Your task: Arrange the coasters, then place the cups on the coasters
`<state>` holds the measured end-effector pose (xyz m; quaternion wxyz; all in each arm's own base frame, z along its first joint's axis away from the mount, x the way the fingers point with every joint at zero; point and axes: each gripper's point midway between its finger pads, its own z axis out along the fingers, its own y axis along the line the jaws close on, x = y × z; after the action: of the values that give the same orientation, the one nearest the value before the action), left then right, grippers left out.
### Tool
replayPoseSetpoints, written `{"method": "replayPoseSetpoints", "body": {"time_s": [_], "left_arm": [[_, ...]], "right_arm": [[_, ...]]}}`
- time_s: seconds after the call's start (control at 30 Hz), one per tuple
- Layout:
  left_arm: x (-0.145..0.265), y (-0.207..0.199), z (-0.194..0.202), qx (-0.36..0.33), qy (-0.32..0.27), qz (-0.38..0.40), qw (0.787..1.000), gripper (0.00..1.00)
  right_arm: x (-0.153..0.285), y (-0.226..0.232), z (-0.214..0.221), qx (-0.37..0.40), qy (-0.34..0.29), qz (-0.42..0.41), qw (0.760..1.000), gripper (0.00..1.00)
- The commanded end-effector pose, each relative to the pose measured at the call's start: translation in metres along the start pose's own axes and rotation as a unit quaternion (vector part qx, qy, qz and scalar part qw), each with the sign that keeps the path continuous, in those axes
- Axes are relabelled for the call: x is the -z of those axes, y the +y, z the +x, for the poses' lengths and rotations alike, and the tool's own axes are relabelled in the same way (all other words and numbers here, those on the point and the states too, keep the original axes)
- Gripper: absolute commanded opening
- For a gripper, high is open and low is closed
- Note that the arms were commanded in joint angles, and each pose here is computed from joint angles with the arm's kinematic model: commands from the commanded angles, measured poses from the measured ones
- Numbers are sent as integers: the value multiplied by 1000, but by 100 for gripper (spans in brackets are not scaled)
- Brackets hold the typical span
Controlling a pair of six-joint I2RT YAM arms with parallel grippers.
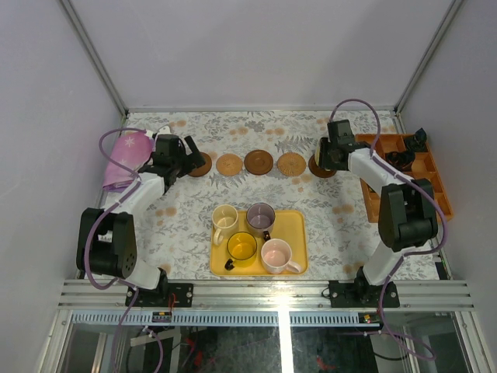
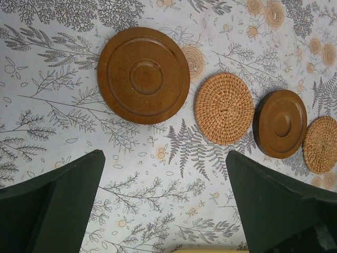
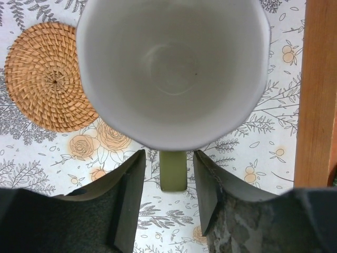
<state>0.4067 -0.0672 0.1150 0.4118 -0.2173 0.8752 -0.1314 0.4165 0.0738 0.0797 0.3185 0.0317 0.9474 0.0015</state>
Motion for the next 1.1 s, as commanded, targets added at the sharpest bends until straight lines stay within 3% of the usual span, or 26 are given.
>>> {"method": "replayPoseSetpoints", "body": {"time_s": [0.0, 0.5, 0.73, 1.07], "left_arm": [[6, -2, -9, -7, -18, 8, 1000, 100], [14, -3, -4, -3, -12, 19, 1000, 100], [25, -8, 4, 3, -7, 44, 999, 100], [33, -22, 7, 9, 1, 83, 996, 99]], "right_arm": [[29, -2, -16, -17, -34, -3, 999, 51], [102, -5, -5, -22, -82, -27, 996, 76], [138, 34, 41, 24, -81, -101, 991, 75], [167, 66, 110, 58, -11, -185, 981, 68]]}}
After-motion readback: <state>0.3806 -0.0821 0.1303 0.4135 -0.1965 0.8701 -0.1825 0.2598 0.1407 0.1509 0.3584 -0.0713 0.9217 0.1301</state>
